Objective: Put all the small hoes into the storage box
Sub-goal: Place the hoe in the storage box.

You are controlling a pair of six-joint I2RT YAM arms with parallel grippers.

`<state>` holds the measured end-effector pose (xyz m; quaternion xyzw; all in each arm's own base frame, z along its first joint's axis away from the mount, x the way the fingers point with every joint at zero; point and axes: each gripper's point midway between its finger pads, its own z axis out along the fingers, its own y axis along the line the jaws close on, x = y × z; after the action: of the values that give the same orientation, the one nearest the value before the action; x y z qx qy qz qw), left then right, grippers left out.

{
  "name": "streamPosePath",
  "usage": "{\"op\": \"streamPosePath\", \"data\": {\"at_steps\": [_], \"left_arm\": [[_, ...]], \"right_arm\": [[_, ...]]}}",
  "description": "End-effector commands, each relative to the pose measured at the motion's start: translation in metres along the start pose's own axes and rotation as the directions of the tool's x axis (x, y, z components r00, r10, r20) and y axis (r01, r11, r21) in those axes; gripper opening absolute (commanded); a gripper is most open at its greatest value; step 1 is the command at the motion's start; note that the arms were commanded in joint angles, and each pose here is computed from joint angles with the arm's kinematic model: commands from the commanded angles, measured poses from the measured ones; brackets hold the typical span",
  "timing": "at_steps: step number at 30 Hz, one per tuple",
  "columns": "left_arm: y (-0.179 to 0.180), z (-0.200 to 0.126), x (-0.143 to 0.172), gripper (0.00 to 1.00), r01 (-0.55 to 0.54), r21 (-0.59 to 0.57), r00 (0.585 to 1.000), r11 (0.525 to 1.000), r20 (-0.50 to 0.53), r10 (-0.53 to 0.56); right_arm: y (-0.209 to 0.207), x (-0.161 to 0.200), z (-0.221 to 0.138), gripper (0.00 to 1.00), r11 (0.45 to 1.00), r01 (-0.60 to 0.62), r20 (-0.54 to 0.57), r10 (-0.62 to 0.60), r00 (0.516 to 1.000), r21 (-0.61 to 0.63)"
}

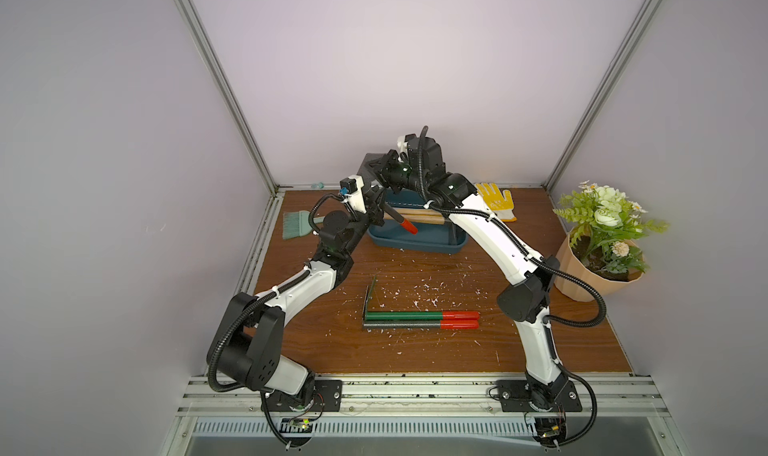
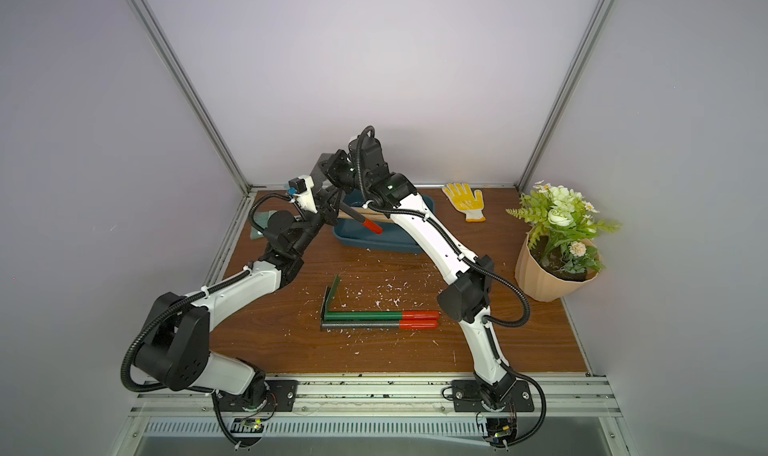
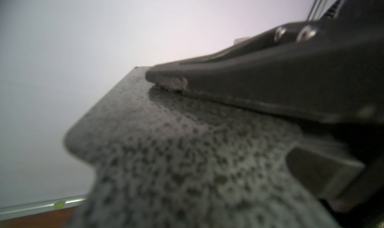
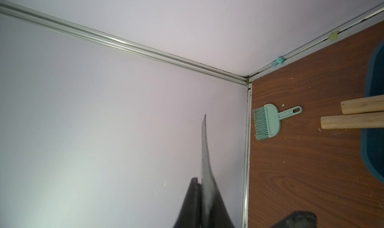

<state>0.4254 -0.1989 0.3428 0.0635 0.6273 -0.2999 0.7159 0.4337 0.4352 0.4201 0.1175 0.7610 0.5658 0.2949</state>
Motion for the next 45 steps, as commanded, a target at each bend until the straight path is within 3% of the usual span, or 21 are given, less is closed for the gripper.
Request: {"op": "streamPosePath", "data": {"at_steps": [1,9,13,17,20,24,26,29,31,33,37,45], "left_arm": [[-0.013,-0.007,-0.036,0.00,-0.007,0.017,0.996,1.000,0.085,0.006],[-0.013,-0.003,-0.053,0.00,0.001,0.034,1.000,0.999,0.001,-0.001],[0.003,0.004,-0.064,0.00,0.070,0.082,0.990,0.994,-0.128,-0.059],[0.000,0.005,-0.073,0.00,0.070,0.145,0.958,0.987,-0.285,-0.026],[-0.013,0.007,-0.085,0.00,0.073,0.202,0.928,0.977,-0.373,0.007],[-0.026,0.004,-0.075,0.00,0.117,0.290,0.865,0.950,-0.500,0.046],[-0.025,-0.004,-0.055,0.00,0.163,0.281,0.821,0.946,-0.571,0.028],[-0.024,-0.018,-0.029,0.00,0.213,0.273,0.767,0.938,-0.641,0.012],[-0.025,-0.026,-0.020,0.00,0.235,0.273,0.739,0.933,-0.674,0.011],[-0.028,-0.036,-0.016,0.00,0.236,0.277,0.718,0.931,-0.696,0.025],[-0.030,-0.049,-0.011,0.00,0.224,0.280,0.702,0.934,-0.711,0.045],[-0.043,-0.059,-0.017,0.00,0.260,0.323,0.708,0.910,-0.705,0.047]], "right_arm": [[0.057,-0.053,-0.057,0.23,0.990,0.060,0.167,-0.038,0.985,-0.125],[0.018,-0.083,-0.067,0.31,0.987,0.158,0.161,-0.156,0.975,0.000],[0.010,-0.103,-0.087,0.32,0.922,0.373,0.165,-0.386,0.907,0.105],[0.008,-0.100,-0.097,0.32,0.717,0.673,0.079,-0.693,0.717,0.184],[0.002,-0.091,-0.100,0.29,0.554,0.810,-0.004,-0.825,0.565,0.190],[-0.006,-0.069,-0.101,0.29,0.334,0.925,-0.105,-0.929,0.356,0.183],[-0.010,-0.055,-0.101,0.29,0.182,0.961,-0.164,-0.962,0.217,0.206],[-0.013,-0.041,-0.105,0.30,-0.034,0.969,-0.243,-0.970,0.027,0.243],[-0.009,-0.036,-0.111,0.30,-0.129,0.961,-0.256,-0.964,-0.065,0.243],[-0.001,-0.029,-0.118,0.30,-0.176,0.959,-0.233,-0.965,-0.123,0.221],[0.004,-0.016,-0.124,0.31,-0.215,0.961,-0.187,-0.965,-0.182,0.175],[-0.009,0.004,-0.119,0.32,-0.221,0.972,-0.185,-0.961,-0.204,0.079]]}}
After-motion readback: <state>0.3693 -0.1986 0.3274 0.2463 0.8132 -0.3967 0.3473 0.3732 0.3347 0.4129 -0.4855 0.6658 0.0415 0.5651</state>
